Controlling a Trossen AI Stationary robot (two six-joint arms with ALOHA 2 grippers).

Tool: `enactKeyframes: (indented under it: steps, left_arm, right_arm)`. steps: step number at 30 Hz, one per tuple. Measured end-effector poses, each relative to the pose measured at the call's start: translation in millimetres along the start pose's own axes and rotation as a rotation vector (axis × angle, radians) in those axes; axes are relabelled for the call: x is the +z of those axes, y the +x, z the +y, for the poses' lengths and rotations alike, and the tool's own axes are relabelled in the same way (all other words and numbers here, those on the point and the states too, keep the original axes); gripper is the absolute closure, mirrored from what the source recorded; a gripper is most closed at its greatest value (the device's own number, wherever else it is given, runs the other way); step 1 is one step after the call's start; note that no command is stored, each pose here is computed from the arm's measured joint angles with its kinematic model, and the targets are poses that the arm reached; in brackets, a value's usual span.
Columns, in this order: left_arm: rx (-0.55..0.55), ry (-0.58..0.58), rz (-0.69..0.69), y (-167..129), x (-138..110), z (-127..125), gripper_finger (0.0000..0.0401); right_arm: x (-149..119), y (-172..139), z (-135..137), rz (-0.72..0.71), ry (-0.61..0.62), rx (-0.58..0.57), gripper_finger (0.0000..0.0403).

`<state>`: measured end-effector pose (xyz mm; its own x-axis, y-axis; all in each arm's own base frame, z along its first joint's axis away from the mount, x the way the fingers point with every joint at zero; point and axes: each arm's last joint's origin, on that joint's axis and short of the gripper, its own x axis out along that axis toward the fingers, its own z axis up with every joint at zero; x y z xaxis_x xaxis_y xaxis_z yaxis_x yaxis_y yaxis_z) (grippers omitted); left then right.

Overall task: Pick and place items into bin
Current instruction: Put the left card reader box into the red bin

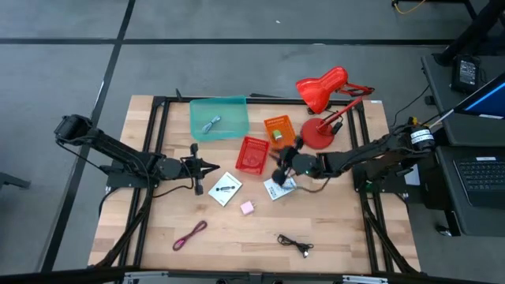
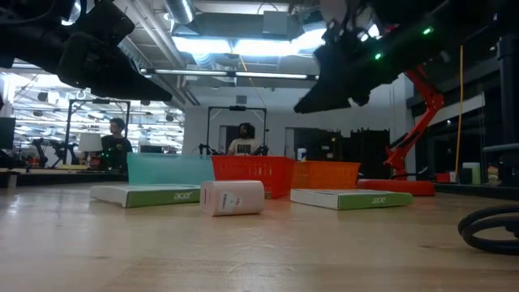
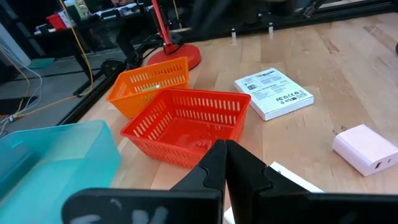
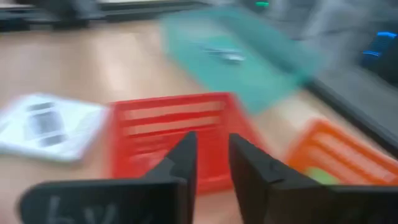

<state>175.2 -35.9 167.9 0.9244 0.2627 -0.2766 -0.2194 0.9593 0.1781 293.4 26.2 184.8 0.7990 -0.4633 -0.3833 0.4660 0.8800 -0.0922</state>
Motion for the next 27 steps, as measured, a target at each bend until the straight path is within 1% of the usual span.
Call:
enactKeyframes:
  steps: [2, 4, 5, 7, 11, 14, 16, 19, 23, 27]
  left_arm:
    - [0.000, 0.000, 0.000, 0.0, 0.0, 0.0, 0.0398]
    - [-0.001, -0.002, -0.001, -0.2, 0.1, -0.1, 0.0398]
    - [-0.003, -0.012, -0.001, -0.3, 0.1, -0.5, 0.0398]
    - [-0.030, -0.046, -0.002, -1.0, 0.2, -2.3, 0.0398]
    - [-0.150, -0.088, -0.002, -3.6, 0.4, -9.4, 0.0398]
    - [-0.241, -0.118, 0.004, -6.6, 0.4, -15.7, 0.0398]
    - [-0.275, -0.132, 0.007, -8.7, 0.2, -19.2, 0.0398]
    - [-0.300, -0.156, 0.010, -11.4, 0.2, -23.4, 0.0398]
    - [-0.322, -0.235, 0.026, -14.0, -0.3, -27.0, 0.0398]
    - [-0.294, -0.272, 0.051, -15.7, -2.7, -28.7, 0.0398]
  right_arm:
    - [0.7, -5.2, 9.4, -0.016, -0.016, 0.076, 0.0367]
    - [2.9, -10.2, 17.4, -0.049, -0.033, 0.124, 0.0391]
    - [4.1, -12.6, 20.8, -0.067, -0.042, 0.141, 0.0397]
    - [5.9, -17.2, 26.9, -0.097, -0.057, 0.169, 0.0395]
    - [5.3, -24.7, 36.2, -0.115, -0.071, 0.210, 0.0388]
    - [3.9, -28.1, 40.6, -0.116, -0.076, 0.228, 0.0395]
    - [2.8, -29.3, 42.7, -0.115, -0.083, 0.235, 0.0400]
    - [2.5, -30.2, 43.8, -0.115, -0.084, 0.240, 0.0400]
    - [2.2, -30.6, 45.1, -0.109, -0.088, 0.283, 0.0398]
    - [1.9, -31.0, 46.3, -0.103, -0.091, 0.327, 0.0402]
